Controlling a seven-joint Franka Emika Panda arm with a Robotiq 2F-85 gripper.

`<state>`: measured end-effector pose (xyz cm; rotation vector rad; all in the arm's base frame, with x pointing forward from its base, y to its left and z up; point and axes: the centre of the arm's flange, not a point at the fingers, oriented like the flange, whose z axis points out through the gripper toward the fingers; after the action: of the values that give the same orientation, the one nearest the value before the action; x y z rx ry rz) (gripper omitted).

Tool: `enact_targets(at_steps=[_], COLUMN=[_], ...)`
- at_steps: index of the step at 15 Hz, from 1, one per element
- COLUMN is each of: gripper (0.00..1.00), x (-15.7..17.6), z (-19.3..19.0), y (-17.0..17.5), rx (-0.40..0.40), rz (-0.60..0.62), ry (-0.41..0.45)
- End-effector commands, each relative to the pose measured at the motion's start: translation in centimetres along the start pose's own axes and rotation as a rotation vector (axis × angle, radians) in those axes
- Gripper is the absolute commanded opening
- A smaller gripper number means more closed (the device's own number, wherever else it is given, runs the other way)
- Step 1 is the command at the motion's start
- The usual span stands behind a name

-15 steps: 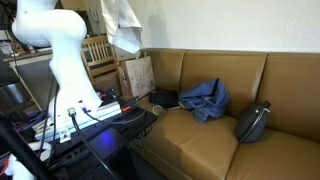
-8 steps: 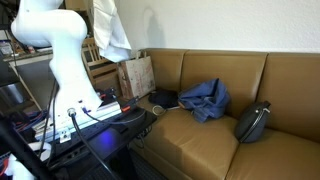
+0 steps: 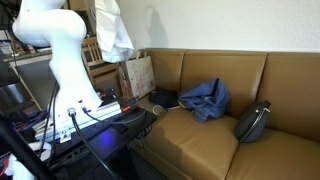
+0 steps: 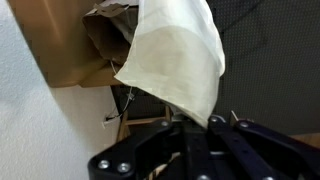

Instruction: Pick the white cloth on the couch and put it in the bag

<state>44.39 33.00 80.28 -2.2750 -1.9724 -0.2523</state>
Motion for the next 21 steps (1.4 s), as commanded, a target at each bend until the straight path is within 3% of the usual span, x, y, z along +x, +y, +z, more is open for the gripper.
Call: enact_targets(at_steps=[1,2,7,10,17,21], gripper=[0.01,0.01,0.01,0.01,0.01,0.01], x=[0.9,-0.2,2.4,3.4,4.5,3.4], z=[4.1,8.1,18.2,25.1,30.8,32.2], y=[0.1,0.4,3.9,4.0,2.0,2.3], rx=[0.006,-0.008,-0.046,-0.086,-0.227,-0.196], rz=[0.012,0.013,0.016,-0.001,0.007,0.031], ry=[-0.094,-0.129,-0.270,-0.310,-0.287,-0.273])
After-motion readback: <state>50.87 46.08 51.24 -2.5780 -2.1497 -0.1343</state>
